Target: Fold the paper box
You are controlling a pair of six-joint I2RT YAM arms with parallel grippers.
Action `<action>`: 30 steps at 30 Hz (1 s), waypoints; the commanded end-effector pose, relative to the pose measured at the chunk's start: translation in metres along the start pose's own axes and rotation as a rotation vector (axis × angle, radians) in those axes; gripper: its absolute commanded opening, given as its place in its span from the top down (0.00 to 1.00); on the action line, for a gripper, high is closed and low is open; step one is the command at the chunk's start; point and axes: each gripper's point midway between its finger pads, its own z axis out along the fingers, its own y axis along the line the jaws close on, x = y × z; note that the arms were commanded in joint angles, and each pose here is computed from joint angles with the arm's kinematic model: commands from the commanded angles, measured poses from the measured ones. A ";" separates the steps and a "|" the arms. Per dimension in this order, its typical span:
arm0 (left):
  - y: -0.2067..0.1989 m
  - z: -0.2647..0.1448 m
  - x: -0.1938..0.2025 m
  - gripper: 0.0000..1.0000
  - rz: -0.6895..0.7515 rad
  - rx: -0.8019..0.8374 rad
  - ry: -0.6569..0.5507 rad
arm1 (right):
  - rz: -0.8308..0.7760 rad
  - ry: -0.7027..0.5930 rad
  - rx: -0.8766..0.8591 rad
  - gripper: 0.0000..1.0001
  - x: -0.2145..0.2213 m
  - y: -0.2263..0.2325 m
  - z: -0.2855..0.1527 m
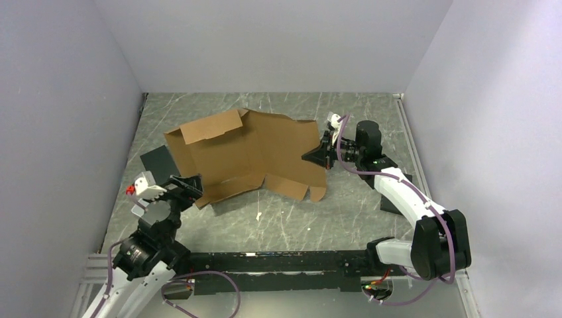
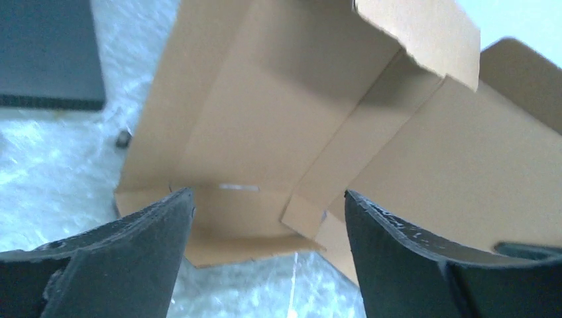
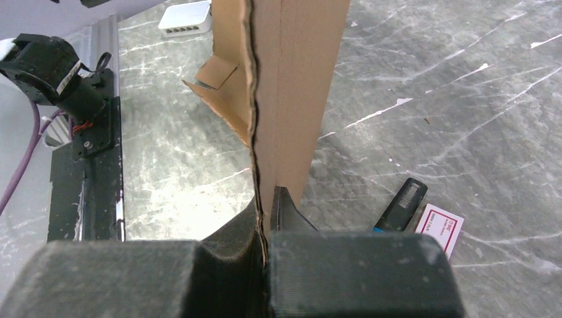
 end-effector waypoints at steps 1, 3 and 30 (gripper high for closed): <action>0.015 0.009 -0.028 0.07 0.143 -0.059 -0.176 | -0.084 -0.032 0.006 1.00 -0.019 0.000 -0.002; 0.008 0.016 -0.034 0.01 0.203 -0.068 -0.193 | -0.083 -0.030 0.005 1.00 -0.018 0.000 -0.001; 0.028 0.112 -0.069 0.37 0.004 0.230 0.045 | -0.080 -0.027 -0.024 1.00 -0.020 0.004 -0.001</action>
